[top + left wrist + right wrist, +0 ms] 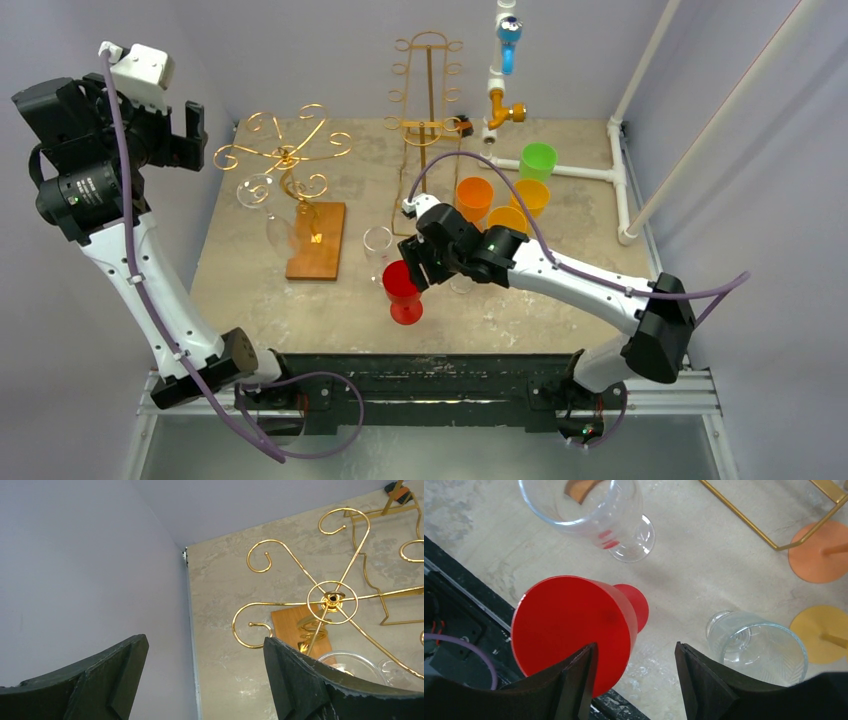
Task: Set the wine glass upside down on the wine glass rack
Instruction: Pick up the wine glass at the center of the board, then turn the wine glass upside down at the wine rack.
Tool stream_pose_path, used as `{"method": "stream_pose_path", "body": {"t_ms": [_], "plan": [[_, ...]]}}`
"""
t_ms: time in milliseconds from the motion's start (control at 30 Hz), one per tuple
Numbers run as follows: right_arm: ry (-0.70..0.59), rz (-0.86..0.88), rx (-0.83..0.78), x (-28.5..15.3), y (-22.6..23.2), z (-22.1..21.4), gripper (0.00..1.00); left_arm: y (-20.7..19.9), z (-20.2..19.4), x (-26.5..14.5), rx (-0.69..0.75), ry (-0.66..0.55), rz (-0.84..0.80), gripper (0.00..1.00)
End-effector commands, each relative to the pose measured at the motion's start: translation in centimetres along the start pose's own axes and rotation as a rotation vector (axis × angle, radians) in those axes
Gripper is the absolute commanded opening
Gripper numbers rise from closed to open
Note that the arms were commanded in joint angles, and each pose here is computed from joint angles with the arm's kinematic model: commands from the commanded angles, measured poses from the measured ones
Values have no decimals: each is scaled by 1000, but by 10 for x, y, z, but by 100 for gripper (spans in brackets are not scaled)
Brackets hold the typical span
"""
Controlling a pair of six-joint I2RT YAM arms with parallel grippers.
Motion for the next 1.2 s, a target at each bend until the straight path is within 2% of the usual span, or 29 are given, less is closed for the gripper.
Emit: {"method": "stream_pose_path", "body": {"t_ms": [0, 67, 167, 267, 367, 567, 800, 1000, 1167], "plan": [[-42, 1, -2, 2, 0, 4, 64, -5, -1, -6, -30, 0, 7, 93], [-31, -1, -2, 6, 0, 0, 59, -6, -2, -7, -26, 3, 6, 93], [-24, 6, -3, 11, 0, -3, 45, -8, -3, -7, -22, 5, -7, 93], [-16, 35, -3, 12, 3, -3, 19, -10, -4, -9, -19, 5, -24, 93], [-31, 46, -3, 3, 4, 3, 0, -11, -5, -8, -20, 10, -47, 94], [-130, 98, -16, -43, 6, 25, 0, -14, -2, -14, -6, 6, -67, 100], [-310, 215, -20, -133, 10, 63, 0, -27, 3, -24, -29, -9, -176, 100], [-567, 285, -16, -207, 16, 113, 0, -45, 11, -33, -68, -70, -351, 100], [-812, 256, 27, -226, 19, 156, 0, -65, 23, -55, -41, -201, -472, 100]]}}
Point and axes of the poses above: each gripper's point midway between its finger pads, its own x axis out along the fingers, its own y axis along the line the jaws close on, z = x × y, the point moved 10 cm from there along -x, back along the fingers, and after that the axes turned 2 degrees about -x, right-handed, at the moved point
